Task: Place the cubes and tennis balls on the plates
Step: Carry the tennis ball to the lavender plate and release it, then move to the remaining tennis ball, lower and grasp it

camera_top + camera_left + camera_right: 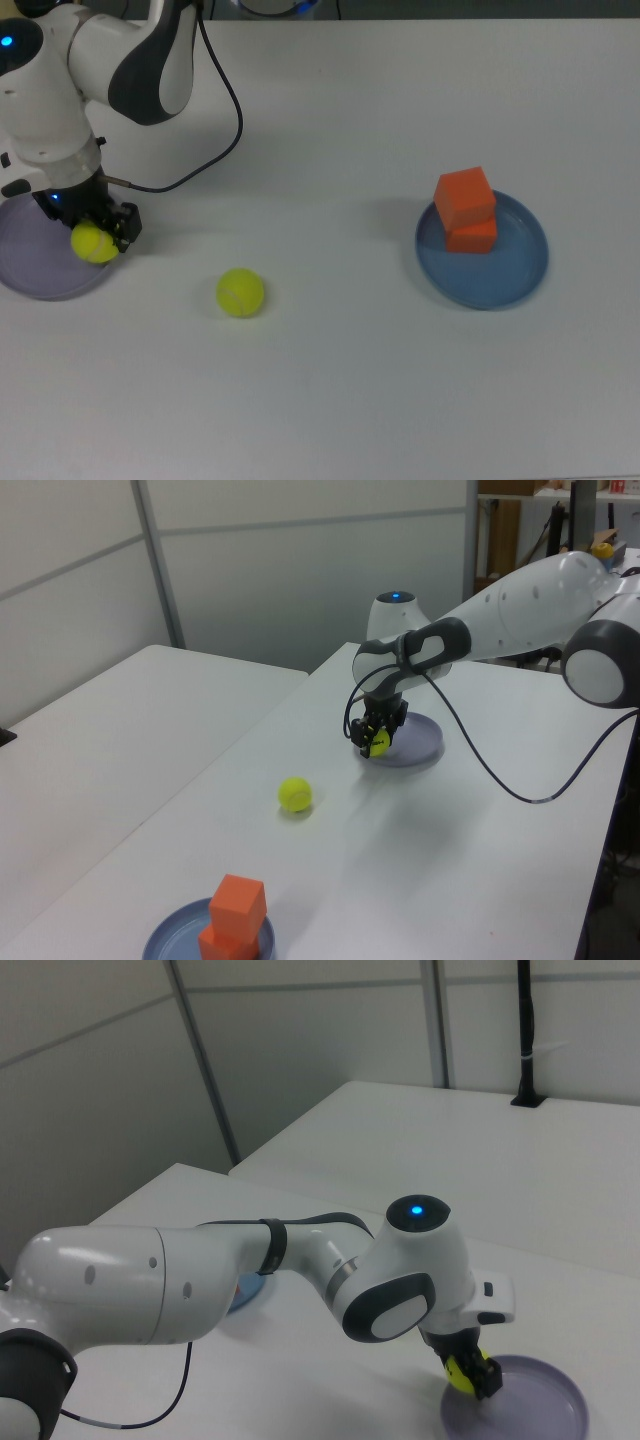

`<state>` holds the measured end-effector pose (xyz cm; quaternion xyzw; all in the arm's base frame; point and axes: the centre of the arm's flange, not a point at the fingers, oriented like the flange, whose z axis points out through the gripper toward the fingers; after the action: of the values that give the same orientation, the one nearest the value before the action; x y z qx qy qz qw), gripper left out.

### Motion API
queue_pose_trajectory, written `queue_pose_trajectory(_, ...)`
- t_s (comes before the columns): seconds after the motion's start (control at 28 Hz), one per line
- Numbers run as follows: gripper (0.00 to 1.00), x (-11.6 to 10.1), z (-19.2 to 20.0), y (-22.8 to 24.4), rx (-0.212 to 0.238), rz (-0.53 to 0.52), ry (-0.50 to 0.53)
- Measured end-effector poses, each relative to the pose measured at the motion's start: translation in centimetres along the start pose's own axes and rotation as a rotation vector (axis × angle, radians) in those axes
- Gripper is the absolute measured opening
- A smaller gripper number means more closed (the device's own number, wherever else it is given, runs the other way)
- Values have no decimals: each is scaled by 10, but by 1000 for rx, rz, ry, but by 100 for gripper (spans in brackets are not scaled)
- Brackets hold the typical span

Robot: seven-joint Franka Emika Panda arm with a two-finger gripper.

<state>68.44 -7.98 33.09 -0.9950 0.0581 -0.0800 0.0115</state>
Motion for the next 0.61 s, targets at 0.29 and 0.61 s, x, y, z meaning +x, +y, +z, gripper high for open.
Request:
queue_pose_trajectory(0.29, 88, 10, -10, 4, -9, 2, 39)
queue_pose_trajectory(0.61, 100, 22, -53, 4, 1, 4, 99)
